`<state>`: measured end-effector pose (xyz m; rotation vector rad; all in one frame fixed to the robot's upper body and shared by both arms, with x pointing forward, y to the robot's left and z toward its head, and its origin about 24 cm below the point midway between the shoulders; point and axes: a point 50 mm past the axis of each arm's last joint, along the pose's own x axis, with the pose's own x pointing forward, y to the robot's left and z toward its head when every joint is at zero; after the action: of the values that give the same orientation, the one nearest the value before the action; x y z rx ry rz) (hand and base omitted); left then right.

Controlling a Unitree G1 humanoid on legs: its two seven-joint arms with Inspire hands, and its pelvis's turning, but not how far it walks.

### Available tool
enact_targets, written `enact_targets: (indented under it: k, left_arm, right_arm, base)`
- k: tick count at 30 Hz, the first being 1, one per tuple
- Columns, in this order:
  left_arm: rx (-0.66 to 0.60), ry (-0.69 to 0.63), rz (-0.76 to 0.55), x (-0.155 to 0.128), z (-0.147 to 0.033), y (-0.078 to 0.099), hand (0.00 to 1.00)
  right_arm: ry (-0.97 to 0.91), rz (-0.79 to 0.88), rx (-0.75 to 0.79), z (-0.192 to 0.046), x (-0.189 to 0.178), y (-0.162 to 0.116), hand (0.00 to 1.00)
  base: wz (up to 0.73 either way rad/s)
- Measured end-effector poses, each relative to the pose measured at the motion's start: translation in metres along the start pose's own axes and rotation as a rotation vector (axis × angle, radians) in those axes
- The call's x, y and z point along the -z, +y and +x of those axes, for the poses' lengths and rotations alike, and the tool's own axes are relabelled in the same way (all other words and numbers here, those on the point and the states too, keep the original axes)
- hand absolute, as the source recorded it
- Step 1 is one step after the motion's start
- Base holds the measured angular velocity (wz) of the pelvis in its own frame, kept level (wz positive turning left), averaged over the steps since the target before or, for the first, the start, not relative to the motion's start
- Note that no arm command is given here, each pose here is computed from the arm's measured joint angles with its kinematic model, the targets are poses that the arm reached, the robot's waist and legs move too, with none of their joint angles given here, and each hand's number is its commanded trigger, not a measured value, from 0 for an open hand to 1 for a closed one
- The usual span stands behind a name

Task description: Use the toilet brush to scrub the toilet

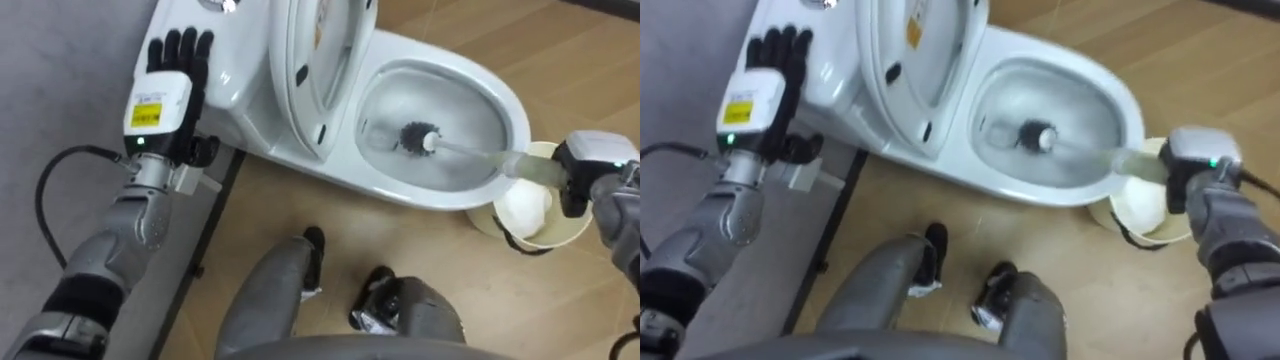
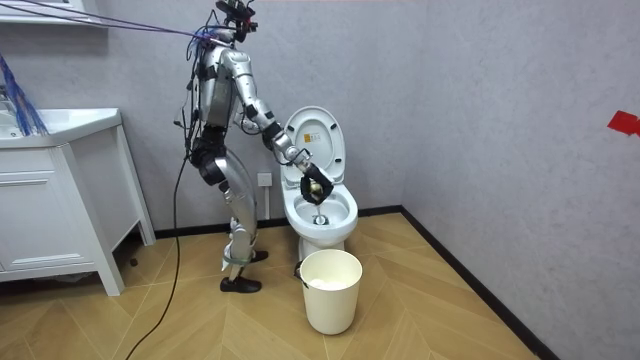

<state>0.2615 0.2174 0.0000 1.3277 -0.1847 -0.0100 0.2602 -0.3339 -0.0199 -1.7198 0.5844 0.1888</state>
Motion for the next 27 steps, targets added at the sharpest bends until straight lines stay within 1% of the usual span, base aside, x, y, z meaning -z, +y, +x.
enact_targets:
  k: [1,3,7,12,17,20,22,24,27]
  left_arm:
    - [-0.019,-0.017,0.007,-0.002,0.006,0.005,0.0]
    - [-0.044,-0.033,0.015,-0.003,0.012,0.009,0.0]
    - [-0.092,-0.064,0.03,-0.005,0.019,0.018,0.0]
    - [-0.15,-0.069,0.017,-0.009,0.019,0.02,0.0]
    - [-0.187,-0.081,0.025,-0.009,0.02,0.024,0.0]
    - [-0.191,-0.085,0.052,-0.006,0.016,0.027,0.0]
    - [-0.21,-0.081,0.058,-0.007,0.017,0.029,0.0]
    - [-0.228,-0.07,0.067,-0.006,0.017,0.031,0.0]
    - [-0.249,-0.044,0.079,-0.005,0.014,0.031,0.0]
  right_arm:
    - [-0.019,-0.027,0.012,0.001,-0.004,-0.002,1.0]
    - [-0.042,-0.056,0.036,0.002,-0.01,-0.006,1.0]
    - [-0.073,-0.086,0.131,0.008,-0.022,-0.025,1.0]
    - [-0.068,-0.092,0.171,0.011,-0.028,-0.035,1.0]
    - [-0.027,0.052,0.172,0.012,-0.024,-0.038,1.0]
    - [0.007,0.148,0.181,0.014,-0.022,-0.043,1.0]
    - [0.03,0.252,0.179,0.014,-0.02,-0.043,1.0]
    - [0.053,0.32,0.192,0.014,-0.018,-0.044,1.0]
    - [0.129,0.477,0.224,0.015,-0.008,-0.048,1.0]
  base:
    - [0.0]
    - [0.08]
    - [0.12]
    - [0.05]
    - [0.0]
    - [0.03]
    - [0.0]
    - [0.02]
    - [0.06]
